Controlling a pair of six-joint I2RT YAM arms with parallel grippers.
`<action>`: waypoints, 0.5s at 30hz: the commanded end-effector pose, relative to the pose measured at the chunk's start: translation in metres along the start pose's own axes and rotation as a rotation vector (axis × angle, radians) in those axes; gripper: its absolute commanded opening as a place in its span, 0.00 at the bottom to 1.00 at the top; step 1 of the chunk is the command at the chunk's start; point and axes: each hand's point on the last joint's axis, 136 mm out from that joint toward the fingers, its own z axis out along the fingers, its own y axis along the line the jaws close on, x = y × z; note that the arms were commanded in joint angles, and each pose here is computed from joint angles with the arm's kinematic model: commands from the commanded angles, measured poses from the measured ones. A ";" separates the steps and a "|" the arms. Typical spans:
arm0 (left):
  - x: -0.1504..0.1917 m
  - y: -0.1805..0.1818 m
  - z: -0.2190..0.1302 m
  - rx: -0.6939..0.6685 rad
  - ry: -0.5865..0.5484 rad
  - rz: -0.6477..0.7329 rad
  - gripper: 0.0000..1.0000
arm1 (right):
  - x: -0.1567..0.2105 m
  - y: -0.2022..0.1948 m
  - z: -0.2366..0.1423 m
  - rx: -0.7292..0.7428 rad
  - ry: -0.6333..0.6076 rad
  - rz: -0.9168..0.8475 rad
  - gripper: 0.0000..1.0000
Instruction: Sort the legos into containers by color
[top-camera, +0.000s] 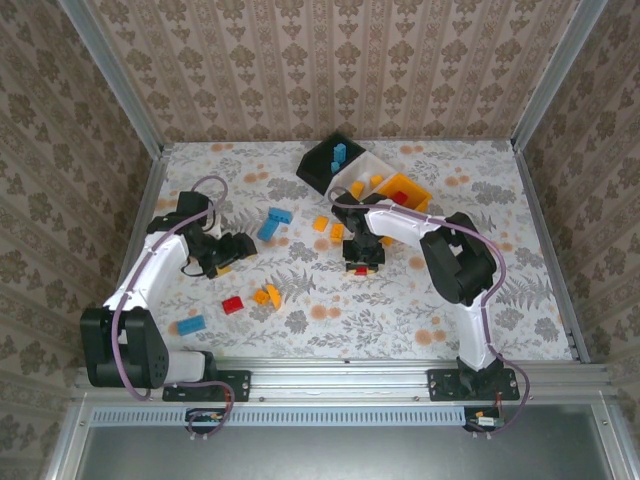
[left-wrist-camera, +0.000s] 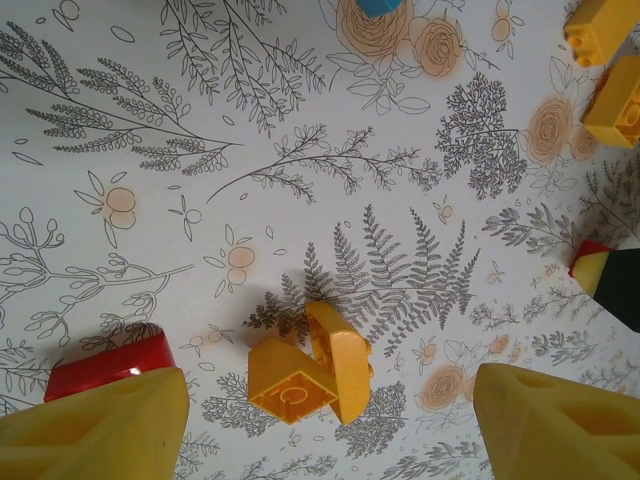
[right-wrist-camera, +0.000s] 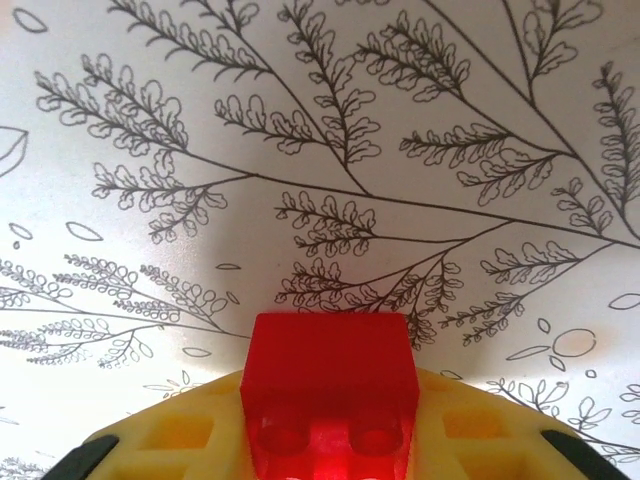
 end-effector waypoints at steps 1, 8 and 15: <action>0.000 -0.003 0.001 0.027 -0.003 -0.016 0.76 | -0.010 0.001 -0.045 -0.015 -0.087 -0.022 0.28; -0.006 -0.009 0.002 0.033 -0.012 -0.006 0.76 | -0.057 -0.022 -0.116 -0.049 -0.217 0.025 0.28; -0.006 -0.016 0.003 0.029 -0.003 0.021 0.76 | -0.123 -0.077 -0.115 -0.007 -0.228 0.145 0.28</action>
